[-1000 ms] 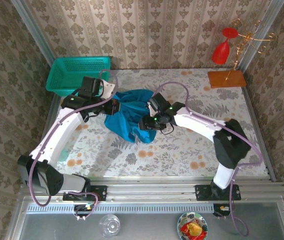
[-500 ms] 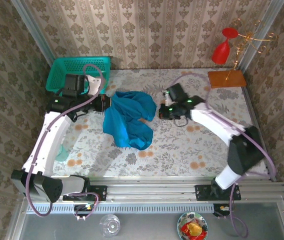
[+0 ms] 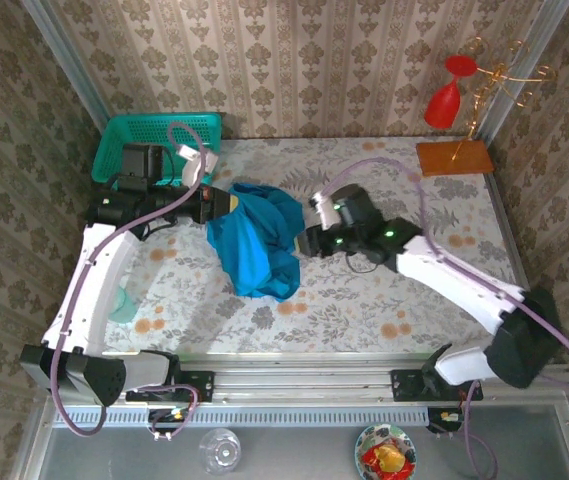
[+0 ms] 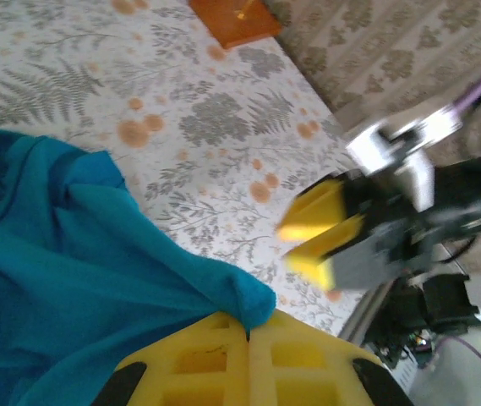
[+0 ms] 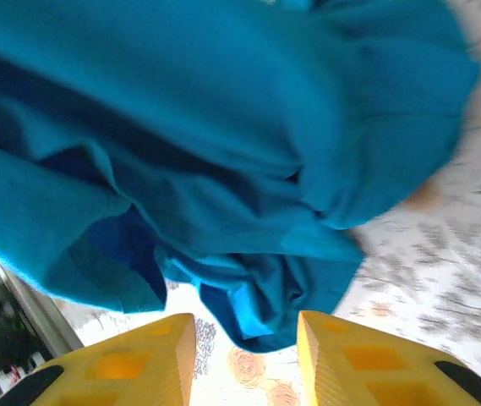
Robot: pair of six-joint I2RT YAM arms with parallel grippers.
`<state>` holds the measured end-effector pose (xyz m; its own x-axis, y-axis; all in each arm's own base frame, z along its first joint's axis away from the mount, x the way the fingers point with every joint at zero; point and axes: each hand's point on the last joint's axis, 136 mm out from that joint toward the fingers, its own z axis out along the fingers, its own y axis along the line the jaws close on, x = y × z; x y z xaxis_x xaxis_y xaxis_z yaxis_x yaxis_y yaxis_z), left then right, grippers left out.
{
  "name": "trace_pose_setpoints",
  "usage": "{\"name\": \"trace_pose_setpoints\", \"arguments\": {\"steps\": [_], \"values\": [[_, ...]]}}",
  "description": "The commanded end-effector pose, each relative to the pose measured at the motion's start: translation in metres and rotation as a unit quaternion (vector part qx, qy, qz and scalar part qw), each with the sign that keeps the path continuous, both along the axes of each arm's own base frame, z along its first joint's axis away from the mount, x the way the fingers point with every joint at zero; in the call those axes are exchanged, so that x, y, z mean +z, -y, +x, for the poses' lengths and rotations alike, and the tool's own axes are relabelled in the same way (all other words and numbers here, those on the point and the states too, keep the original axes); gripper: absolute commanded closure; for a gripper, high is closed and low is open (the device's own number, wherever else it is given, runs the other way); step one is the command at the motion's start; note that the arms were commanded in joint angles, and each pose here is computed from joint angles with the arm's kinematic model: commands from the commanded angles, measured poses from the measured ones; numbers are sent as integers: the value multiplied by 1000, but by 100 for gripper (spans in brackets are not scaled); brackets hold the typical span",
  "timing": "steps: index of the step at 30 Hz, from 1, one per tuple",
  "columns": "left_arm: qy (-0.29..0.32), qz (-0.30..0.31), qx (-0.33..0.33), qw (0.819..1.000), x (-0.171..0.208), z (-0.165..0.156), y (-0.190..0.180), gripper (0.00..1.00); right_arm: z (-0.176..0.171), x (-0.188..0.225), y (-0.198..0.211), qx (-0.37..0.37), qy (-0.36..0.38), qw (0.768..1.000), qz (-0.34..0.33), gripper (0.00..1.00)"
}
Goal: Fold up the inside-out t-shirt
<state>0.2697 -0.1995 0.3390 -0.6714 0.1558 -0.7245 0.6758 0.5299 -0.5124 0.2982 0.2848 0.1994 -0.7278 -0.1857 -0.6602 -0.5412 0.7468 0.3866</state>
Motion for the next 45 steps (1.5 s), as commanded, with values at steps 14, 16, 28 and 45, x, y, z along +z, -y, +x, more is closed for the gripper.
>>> {"name": "trace_pose_setpoints", "arguments": {"steps": [14,16,28,45], "values": [[-30,14,-69,997,-33,-28,1,100,-6,-7,-125,206,21,966,155,41],[-29,15,-70,997,-33,-29,1,100,-8,-8,-133,220,15,962,164,41],[-10,61,-26,998,-37,-21,-13,100,79,23,-40,-51,114,992,16,100],[118,1,-202,972,98,1,108,100,16,182,95,-144,257,955,-32,100]]}}
